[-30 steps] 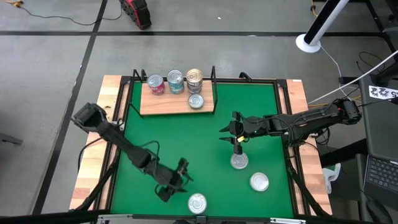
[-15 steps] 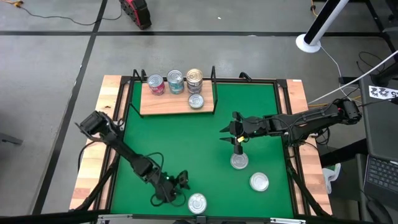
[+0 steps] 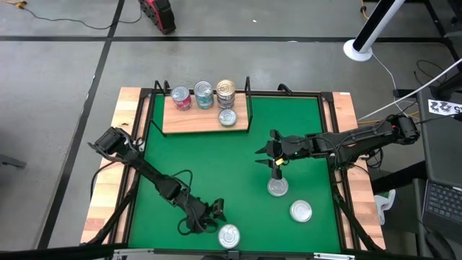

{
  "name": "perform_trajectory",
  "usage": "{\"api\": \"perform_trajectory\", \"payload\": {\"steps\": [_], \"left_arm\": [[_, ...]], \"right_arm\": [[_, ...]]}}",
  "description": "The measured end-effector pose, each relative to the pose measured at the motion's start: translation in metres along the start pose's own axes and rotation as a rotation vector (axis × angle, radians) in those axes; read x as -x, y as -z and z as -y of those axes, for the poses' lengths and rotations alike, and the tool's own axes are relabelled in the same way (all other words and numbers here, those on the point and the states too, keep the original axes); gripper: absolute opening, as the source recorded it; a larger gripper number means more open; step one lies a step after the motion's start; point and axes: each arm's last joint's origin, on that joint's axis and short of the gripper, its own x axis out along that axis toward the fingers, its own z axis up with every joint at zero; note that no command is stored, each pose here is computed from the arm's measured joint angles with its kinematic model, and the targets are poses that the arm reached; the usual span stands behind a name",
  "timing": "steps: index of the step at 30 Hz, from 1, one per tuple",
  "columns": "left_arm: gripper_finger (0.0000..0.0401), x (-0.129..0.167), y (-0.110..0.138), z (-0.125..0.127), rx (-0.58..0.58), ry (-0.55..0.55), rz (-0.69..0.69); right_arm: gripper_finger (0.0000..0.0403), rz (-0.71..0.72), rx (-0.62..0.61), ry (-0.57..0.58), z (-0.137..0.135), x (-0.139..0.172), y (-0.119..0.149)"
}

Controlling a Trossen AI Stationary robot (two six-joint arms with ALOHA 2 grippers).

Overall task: Stack canned seafood by type on shelf
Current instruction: Stack the green tuna can on top of the other green tuna can on the shelf

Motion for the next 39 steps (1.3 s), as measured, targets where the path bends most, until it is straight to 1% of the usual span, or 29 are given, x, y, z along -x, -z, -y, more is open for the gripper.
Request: {"api": "perform_trajectory", "payload": {"steps": [6,9,14,16,21,23,26,33,39], "left_arm": [[0.0246,0.001,-0.007,-0.001,0.11,0.023,0.098],[0.0246,0.001,-0.008,0.0,0.157,0.048,0.118],[0.0246,-0.004,-0.007,0.002,0.158,0.044,0.126],[0.0246,-0.011,-0.006,0.005,0.184,0.039,0.162],[0.0246,-0.024,-0.003,0.007,0.203,-0.017,0.221],[0.0246,-0.027,-0.002,0.009,0.22,-0.018,0.221],[0.0246,-0.03,0.002,0.014,0.264,0.015,0.193],[0.0246,-0.03,0.001,0.016,0.29,0.027,0.187],[0.0246,-0.03,0.0,0.014,0.325,-0.021,0.166]], "right_arm": [[0.0152,0.0,0.0,0.0,0.0,0.0,0.0],[0.0152,0.0,0.0,0.0,0.0,0.0,0.0],[0.0152,0.0,0.0,0.0,0.0,0.0,0.0],[0.0152,0.0,0.0,0.0,0.0,0.0,0.0],[0.0152,0.0,0.0,0.0,0.0,0.0,0.0],[0.0152,0.0,0.0,0.001,0.0,0.0,0.0],[0.0152,-0.001,0.0,0.0,0.0,0.0,0.0],[0.0152,-0.007,0.001,0.004,0.0,0.0,0.001],[0.0152,-0.032,0.004,0.01,0.0,0.0,0.003]]}}
